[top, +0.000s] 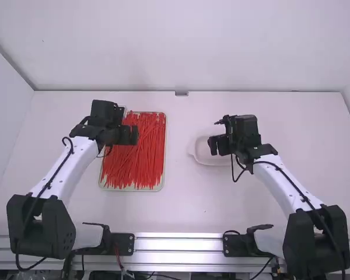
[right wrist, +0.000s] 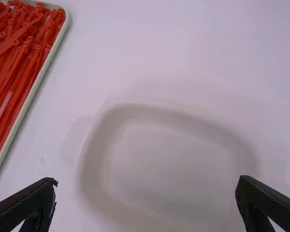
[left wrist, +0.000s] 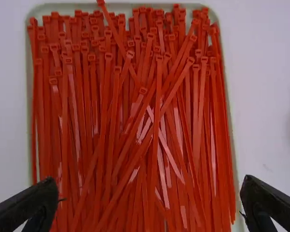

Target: Fasten the cable tie

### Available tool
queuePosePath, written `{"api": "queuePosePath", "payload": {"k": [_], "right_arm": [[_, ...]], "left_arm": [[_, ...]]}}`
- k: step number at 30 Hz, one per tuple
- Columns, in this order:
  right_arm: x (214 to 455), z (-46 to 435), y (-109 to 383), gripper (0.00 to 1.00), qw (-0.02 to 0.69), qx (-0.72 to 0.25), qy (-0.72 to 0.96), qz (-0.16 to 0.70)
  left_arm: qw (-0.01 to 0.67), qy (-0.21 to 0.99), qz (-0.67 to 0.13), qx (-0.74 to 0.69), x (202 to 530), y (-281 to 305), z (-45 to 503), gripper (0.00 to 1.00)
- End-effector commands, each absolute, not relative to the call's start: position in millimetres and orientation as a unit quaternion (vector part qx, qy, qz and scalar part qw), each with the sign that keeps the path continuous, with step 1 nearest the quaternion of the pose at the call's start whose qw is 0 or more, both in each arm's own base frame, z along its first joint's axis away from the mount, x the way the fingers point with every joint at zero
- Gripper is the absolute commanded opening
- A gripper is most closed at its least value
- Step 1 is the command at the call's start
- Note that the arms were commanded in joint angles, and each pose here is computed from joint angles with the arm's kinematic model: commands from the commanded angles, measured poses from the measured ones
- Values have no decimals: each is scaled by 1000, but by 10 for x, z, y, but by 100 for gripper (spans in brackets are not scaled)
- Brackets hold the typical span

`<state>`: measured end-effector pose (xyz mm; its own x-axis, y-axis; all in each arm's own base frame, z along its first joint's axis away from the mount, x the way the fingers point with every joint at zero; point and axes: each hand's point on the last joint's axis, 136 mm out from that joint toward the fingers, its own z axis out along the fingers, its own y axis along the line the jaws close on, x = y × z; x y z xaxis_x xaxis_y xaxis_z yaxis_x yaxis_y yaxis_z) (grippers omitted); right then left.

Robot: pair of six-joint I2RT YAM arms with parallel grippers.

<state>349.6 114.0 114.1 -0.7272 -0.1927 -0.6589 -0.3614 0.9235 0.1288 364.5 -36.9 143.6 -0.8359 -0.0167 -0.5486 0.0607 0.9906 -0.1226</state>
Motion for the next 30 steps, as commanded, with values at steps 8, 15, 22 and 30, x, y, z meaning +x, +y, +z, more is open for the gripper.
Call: {"api": "queuePosePath", "payload": {"k": [8,15,22,30], "right_arm": [[3525,1330,1360,100,349,-175,903,178],[3543,1396,1433,99,360,-186,893,197],[3543,1437,1521,100,367,-197,886,205],[3551,1479,1601,100,379,-217,876,204]], "left_arm": [[290,954,-68,25,3680,-408,1498,99],[304,950,-66,33,3736,-409,1537,99],[343,936,-61,57,3888,-426,1658,99],[374,922,-52,79,4022,-433,1751,99]]}}
